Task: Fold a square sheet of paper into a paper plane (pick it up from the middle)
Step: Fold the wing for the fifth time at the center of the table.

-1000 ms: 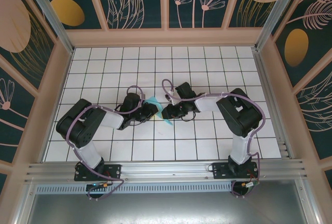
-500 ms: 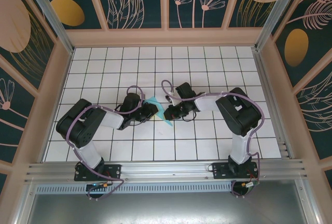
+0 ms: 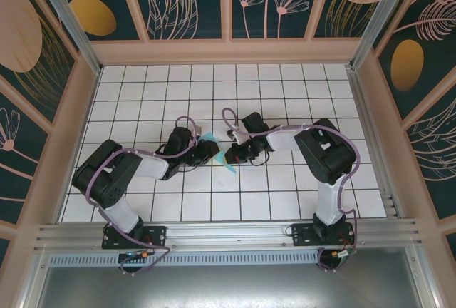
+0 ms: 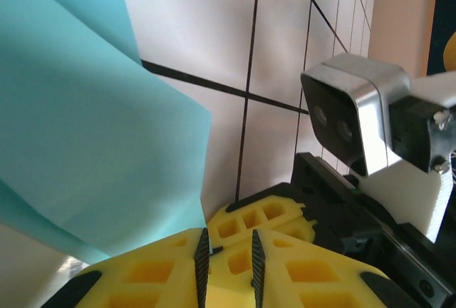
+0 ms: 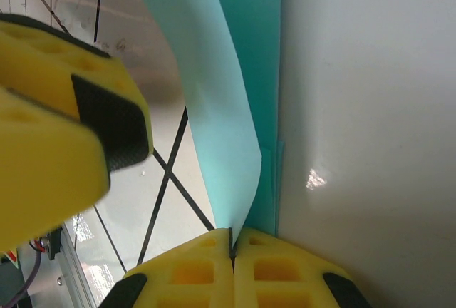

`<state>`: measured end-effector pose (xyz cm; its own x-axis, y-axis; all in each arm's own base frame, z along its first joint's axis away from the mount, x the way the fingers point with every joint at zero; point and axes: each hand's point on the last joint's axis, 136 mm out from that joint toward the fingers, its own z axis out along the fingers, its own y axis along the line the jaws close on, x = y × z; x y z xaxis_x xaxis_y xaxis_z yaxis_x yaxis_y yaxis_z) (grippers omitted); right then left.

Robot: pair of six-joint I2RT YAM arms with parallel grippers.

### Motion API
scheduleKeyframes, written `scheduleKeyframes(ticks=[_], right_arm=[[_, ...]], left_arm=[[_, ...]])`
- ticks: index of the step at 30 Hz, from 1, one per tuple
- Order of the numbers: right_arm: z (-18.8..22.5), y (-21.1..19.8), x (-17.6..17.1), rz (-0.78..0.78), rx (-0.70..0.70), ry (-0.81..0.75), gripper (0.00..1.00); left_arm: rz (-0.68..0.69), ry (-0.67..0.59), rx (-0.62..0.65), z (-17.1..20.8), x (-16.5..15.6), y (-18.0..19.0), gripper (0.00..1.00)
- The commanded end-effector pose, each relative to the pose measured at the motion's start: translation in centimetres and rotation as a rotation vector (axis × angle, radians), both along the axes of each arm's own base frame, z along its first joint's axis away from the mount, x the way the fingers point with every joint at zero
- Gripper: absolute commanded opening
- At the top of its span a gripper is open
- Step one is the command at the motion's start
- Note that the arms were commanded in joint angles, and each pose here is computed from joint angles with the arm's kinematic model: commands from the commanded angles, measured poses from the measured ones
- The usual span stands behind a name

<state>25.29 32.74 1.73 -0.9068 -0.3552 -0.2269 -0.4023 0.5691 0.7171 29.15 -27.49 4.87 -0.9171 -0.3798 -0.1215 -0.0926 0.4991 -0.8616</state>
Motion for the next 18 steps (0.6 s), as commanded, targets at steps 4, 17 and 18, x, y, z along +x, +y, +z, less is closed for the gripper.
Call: scheduleKeyframes(ticks=[4,17,18], right_arm=[[-3.2,-1.2,-1.1,-0.01,-0.104,0.067,0.05],[-0.3,-0.5,-0.8,-0.004,-0.053,0.049,0.22],[0.0,-0.6,-0.8,-0.006,-0.05,0.045,0.23]], left_arm=[[0.01,0.052,0.039,-2.2,-0.3,0.0,0.24],[0.092,0.146,0.14,-5.1,-0.9,2.0,0.21],[0.096,0.147,0.142,-5.1,-0.9,2.1,0.21]])
